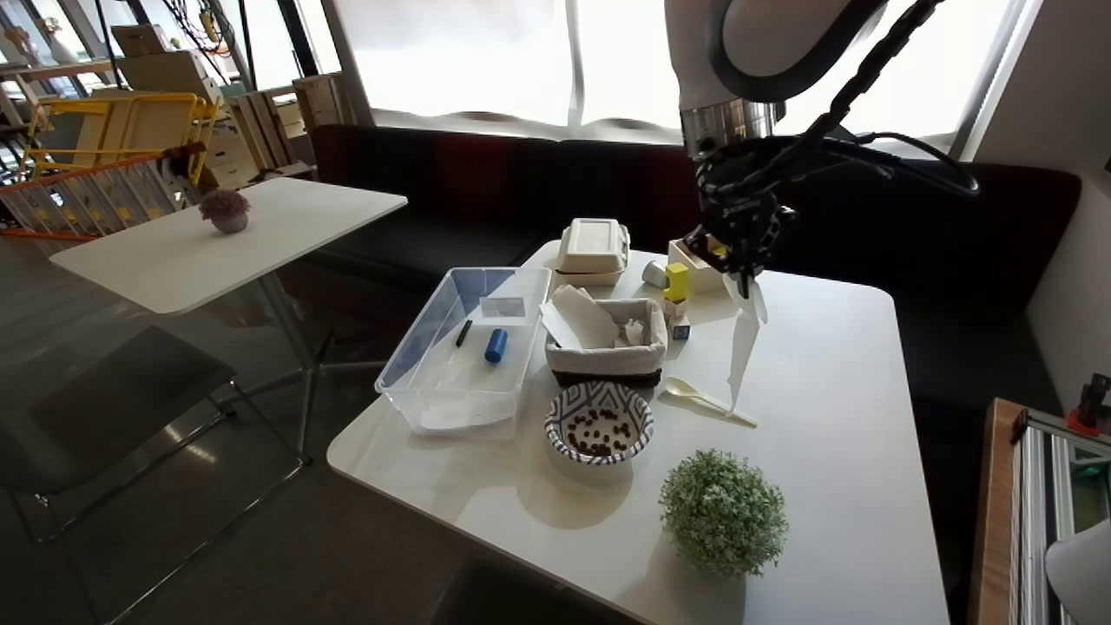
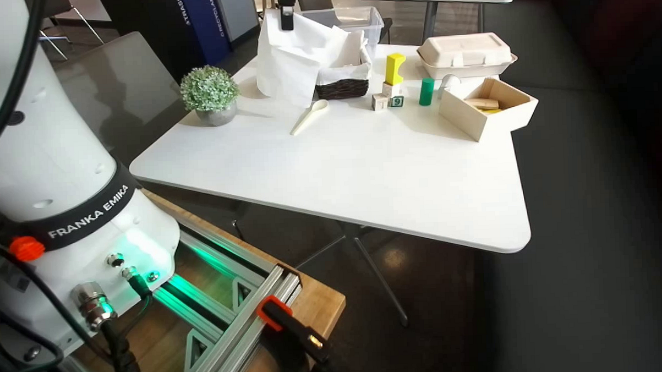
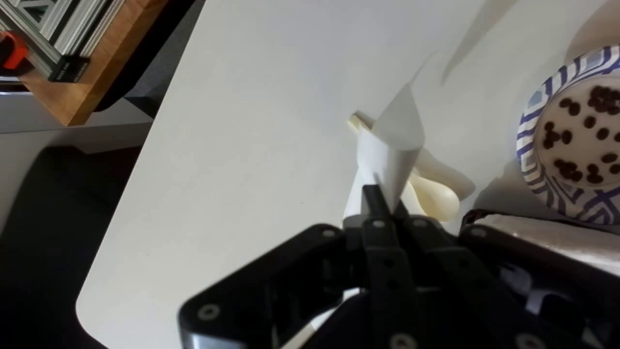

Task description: Use the paper towel to wipe the spoon

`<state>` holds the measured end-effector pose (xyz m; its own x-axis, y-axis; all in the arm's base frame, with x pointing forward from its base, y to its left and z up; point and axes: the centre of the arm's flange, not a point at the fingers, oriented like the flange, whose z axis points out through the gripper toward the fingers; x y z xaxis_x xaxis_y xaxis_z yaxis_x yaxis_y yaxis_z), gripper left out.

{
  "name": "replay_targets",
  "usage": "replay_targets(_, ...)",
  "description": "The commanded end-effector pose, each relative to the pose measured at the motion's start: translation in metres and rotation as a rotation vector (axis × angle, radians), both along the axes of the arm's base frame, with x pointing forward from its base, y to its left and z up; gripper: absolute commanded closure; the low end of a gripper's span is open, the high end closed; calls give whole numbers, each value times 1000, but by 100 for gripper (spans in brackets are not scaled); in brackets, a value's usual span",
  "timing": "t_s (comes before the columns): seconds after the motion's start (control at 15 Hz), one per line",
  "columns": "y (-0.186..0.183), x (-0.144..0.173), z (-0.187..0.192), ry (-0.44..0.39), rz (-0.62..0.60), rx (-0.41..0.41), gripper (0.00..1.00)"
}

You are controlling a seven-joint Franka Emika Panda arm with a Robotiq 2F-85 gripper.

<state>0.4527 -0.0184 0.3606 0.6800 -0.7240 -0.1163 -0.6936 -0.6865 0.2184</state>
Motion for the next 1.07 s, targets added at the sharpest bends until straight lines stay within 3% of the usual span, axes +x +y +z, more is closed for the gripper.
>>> replay_targets(0.0,18,6,-28,39,32,26,100)
replay_targets(0.4,24,9,-67,58,24,-35,100)
replay_targets(1.0,5,18,-109,-181,-39,-63,100)
